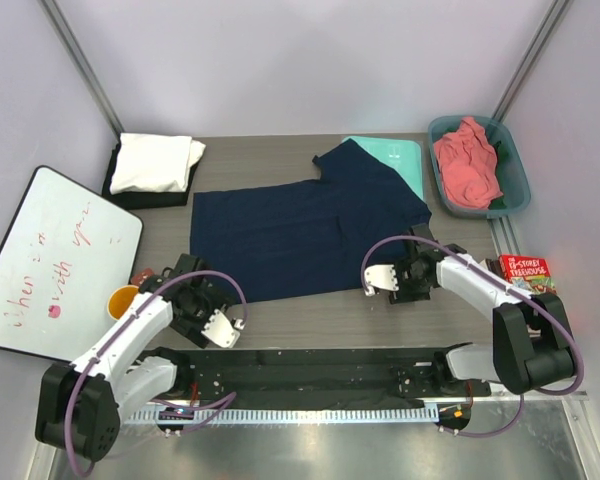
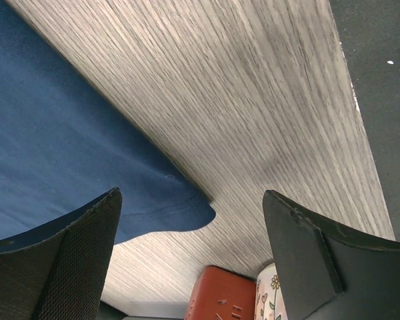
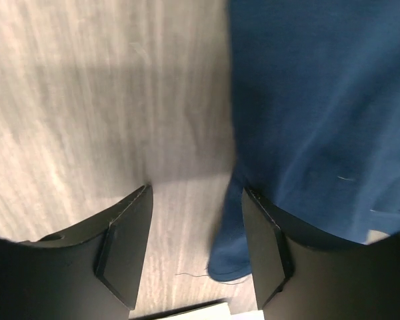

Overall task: Fold and stack the t-shirts
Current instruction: Grap the side of the flattened tshirt furthest away from the robot with both arms

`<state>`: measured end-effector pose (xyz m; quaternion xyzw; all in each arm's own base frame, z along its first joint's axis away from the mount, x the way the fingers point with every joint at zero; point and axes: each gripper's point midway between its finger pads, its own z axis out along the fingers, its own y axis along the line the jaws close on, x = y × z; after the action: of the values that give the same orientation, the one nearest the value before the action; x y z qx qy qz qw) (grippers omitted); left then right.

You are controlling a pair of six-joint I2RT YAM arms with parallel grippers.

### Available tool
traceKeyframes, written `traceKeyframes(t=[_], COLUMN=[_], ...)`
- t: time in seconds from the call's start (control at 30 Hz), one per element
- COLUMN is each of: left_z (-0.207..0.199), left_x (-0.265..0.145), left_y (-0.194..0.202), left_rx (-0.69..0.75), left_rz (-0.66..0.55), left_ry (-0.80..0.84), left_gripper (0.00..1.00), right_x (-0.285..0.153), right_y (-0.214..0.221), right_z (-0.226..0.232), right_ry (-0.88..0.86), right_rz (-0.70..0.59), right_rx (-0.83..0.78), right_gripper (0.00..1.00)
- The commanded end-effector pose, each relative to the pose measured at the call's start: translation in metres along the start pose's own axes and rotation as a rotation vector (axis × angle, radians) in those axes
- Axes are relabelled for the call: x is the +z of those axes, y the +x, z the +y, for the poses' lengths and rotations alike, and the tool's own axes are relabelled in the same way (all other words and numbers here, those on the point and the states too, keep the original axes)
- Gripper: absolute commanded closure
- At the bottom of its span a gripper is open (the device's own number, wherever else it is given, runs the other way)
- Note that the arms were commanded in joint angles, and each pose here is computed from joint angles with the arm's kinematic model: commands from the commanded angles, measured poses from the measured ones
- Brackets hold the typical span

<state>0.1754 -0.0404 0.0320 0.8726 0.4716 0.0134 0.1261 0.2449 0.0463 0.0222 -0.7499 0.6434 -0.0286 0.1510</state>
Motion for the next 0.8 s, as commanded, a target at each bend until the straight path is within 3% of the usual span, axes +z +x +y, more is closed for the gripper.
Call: traceKeyframes(t=[0.0, 0.27, 0.53, 0.77], left_z=[0.005, 0.005, 0.016, 0.020], left_x=[0.004, 0.016, 0.013, 0.018], left_y=[-0.001, 0.001, 0.006, 0.004], left_rx=[0.034, 0.033, 0.004, 0.008], left_rz=[-0.008, -0.012, 0.005, -0.009], left_ry=[-0.015, 0.009, 0.020, 0.024], left_gripper=[0.14, 0.16, 0.18, 0.18], right_x=[-0.012, -0.005, -0.057, -0.034], right_y=[-0.008, -0.005, -0.034, -0.022], right_z=[-0.032, -0.032, 0.001, -0.003], right_ry=[0.120, 0.109, -0.017, 0.040], right_rz=[-0.023, -0.012, -0.150, -0.097], right_rx=[-0.020, -0.018, -0.115, -0.119], right_gripper=[0.39, 0.41, 0.42, 0.41])
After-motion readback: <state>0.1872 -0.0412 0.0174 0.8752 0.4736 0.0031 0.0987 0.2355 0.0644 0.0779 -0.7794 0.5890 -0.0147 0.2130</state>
